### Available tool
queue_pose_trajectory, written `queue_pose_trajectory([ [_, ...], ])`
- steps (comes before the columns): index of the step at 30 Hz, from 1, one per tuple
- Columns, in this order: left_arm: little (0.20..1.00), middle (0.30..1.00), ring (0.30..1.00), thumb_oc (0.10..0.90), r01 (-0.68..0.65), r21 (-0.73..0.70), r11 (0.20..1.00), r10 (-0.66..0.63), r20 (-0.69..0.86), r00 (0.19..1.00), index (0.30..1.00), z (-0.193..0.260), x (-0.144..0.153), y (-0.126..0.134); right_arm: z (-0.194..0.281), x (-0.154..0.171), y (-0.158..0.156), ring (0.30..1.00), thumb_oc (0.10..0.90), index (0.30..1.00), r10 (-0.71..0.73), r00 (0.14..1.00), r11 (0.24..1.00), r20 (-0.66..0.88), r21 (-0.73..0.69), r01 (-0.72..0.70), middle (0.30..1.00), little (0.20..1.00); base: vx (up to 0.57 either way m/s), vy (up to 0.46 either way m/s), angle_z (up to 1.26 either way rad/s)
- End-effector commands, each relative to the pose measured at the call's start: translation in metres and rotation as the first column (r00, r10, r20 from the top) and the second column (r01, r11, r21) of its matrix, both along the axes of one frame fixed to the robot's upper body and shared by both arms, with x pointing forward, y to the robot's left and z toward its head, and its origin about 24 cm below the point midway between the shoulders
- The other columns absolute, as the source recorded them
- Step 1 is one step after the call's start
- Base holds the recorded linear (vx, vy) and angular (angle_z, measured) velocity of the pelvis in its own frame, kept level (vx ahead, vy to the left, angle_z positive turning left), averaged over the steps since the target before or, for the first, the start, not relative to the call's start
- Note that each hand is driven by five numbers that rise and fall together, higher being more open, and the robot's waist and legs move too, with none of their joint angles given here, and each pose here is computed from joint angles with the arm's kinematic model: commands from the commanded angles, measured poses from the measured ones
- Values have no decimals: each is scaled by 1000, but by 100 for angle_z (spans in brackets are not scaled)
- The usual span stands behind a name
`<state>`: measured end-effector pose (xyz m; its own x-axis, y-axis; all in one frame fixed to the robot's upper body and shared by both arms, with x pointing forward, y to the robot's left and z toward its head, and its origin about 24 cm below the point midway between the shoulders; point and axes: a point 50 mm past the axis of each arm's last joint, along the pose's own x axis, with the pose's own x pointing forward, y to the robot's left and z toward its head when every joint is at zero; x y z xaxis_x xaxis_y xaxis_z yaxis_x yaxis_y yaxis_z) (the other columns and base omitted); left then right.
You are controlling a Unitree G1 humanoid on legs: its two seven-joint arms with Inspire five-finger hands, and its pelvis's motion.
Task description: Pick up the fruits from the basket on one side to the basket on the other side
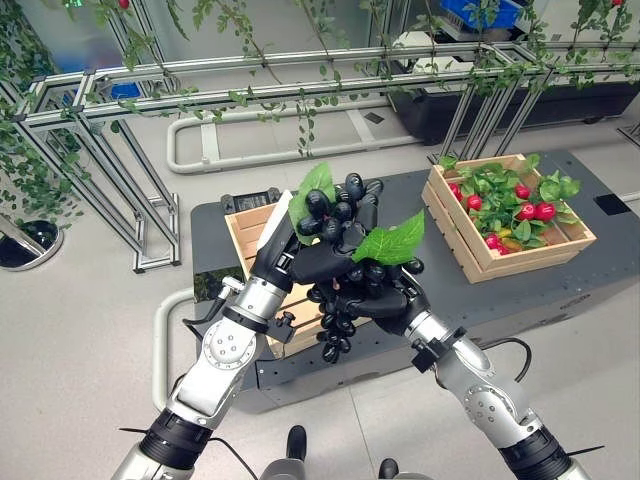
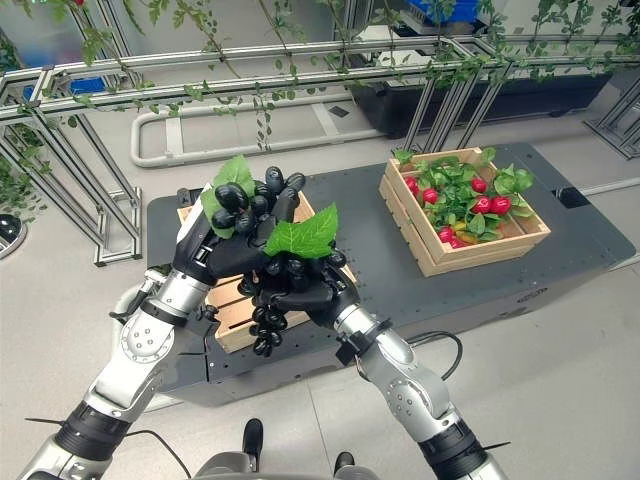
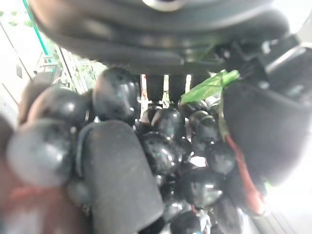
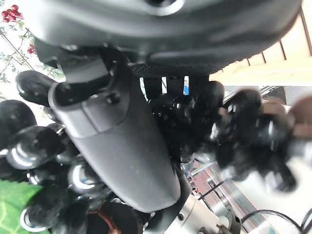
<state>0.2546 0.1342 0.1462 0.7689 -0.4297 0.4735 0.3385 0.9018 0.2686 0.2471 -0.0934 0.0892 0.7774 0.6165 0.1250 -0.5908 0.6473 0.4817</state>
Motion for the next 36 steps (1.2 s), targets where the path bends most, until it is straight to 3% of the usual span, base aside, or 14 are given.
queue_pose_trajectory([
  [1, 300, 300, 300, 400, 95, -108, 990, -76, 168, 983, 300, 30, -7, -9, 30, 3, 5, 300, 400, 300, -38, 994, 979, 103, 201, 16, 300, 300, 0, 0, 0],
  [7, 300, 300, 300, 400, 41, -98, 994, -25, 156, 987, 300, 28, -5, -2, 27, 4, -3, 300, 400, 300, -104, 992, 972, 69, 220, 87, 300, 300, -10, -17, -1],
  [8, 455, 455, 455, 504, 31, -95, 995, -15, 158, 987, 455, 27, -5, -2, 27, 4, -4, 300, 400, 300, -112, 991, 971, 68, 219, 94, 300, 300, -22, -41, -3],
  [9, 538, 538, 538, 558, 20, -92, 996, -5, 159, 987, 538, 27, -5, -1, 26, 4, -5, 300, 400, 300, -122, 990, 970, 66, 218, 106, 300, 300, -15, -39, -3],
  [10, 801, 801, 801, 734, 5, -89, 996, 10, 159, 987, 801, 26, -5, 1, 25, 4, -7, 300, 400, 300, -134, 989, 969, 62, 216, 118, 300, 300, -15, -42, -4],
  [11, 900, 900, 900, 800, -12, -81, 997, 26, 165, 986, 900, 26, -5, 3, 25, 4, -9, 300, 400, 300, -146, 988, 968, 59, 214, 130, 300, 300, -13, -37, -5],
  [20, 900, 900, 900, 800, -159, -50, 986, 165, 170, 972, 900, 25, -6, 34, 17, 2, -40, 300, 400, 300, -295, 955, 939, 16, 190, 287, 300, 300, -14, -67, -8],
  [24, 900, 900, 900, 800, -155, -81, 985, 164, 117, 979, 900, 21, -7, 44, 16, 3, -50, 300, 400, 300, -345, 938, 925, 23, 177, 336, 300, 300, -22, -100, -4],
  [28, 900, 900, 900, 800, -81, -181, 980, 84, 9, 996, 900, 15, -7, 51, 17, 3, -58, 300, 400, 300, -378, 926, 912, 30, 182, 366, 300, 300, -21, -132, -10],
  [31, 900, 900, 900, 800, 28, -305, 952, -48, -59, 997, 900, 9, -9, 50, 18, 4, -60, 300, 400, 300, -387, 922, 907, 30, 196, 374, 300, 300, -43, -141, -9],
  [36, 900, 900, 900, 800, 237, -520, 821, -311, -58, 949, 900, 8, -13, 36, 21, 4, -56, 300, 400, 300, -370, 926, 918, 70, 180, 353, 300, 300, -10, 6, -31],
])
